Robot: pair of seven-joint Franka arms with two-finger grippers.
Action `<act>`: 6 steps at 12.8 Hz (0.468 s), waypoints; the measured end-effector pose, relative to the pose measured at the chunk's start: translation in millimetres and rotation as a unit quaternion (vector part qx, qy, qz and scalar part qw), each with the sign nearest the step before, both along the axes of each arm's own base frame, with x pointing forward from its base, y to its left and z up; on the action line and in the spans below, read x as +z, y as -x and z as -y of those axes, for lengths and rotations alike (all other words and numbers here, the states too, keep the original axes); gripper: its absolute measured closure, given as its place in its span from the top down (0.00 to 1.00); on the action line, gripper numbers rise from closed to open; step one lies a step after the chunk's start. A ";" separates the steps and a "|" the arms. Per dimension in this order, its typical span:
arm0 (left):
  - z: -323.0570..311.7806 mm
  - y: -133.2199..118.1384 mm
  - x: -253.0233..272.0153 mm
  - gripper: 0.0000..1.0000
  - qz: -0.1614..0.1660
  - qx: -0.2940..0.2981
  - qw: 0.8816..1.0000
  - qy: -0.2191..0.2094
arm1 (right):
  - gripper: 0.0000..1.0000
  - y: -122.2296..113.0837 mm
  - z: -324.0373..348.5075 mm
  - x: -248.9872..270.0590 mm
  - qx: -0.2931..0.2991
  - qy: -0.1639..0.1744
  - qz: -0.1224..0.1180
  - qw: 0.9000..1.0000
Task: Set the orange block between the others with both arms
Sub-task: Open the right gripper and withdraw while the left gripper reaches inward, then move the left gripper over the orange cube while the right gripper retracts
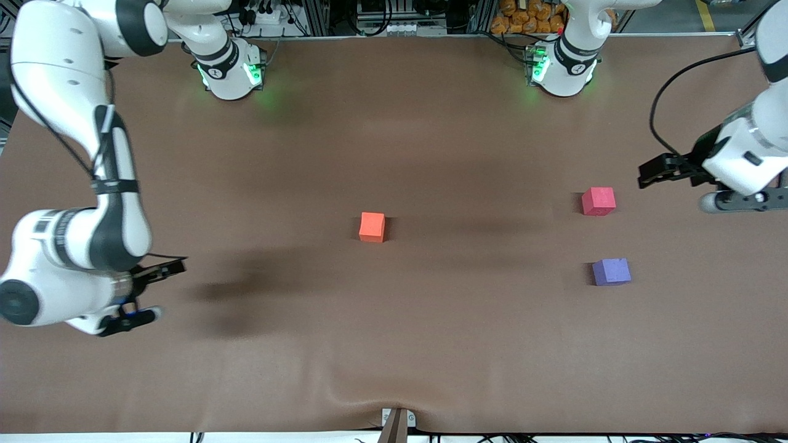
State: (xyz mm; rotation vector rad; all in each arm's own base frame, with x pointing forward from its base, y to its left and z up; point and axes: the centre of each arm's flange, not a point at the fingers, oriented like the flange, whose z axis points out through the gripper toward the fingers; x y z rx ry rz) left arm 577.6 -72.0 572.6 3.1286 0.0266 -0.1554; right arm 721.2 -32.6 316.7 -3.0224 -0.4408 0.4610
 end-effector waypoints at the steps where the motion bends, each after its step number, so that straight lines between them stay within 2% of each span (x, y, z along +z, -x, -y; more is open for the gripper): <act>1: 15.8 -0.5 -6.5 1.00 -0.006 -0.012 1.000 0.000 | 1.00 -0.3 5.3 -1.8 -0.001 0.000 0.002 1.000; 4: 89.4 -2.3 -37.1 1.00 -0.021 0.000 1.000 -0.010 | 1.00 -0.9 -6.3 3.2 0.009 -0.001 0.006 1.000; 6: 143.9 -5.3 -57.8 1.00 -0.017 -0.001 1.000 -0.013 | 1.00 1.4 -6.9 15.0 0.009 0.000 0.009 1.000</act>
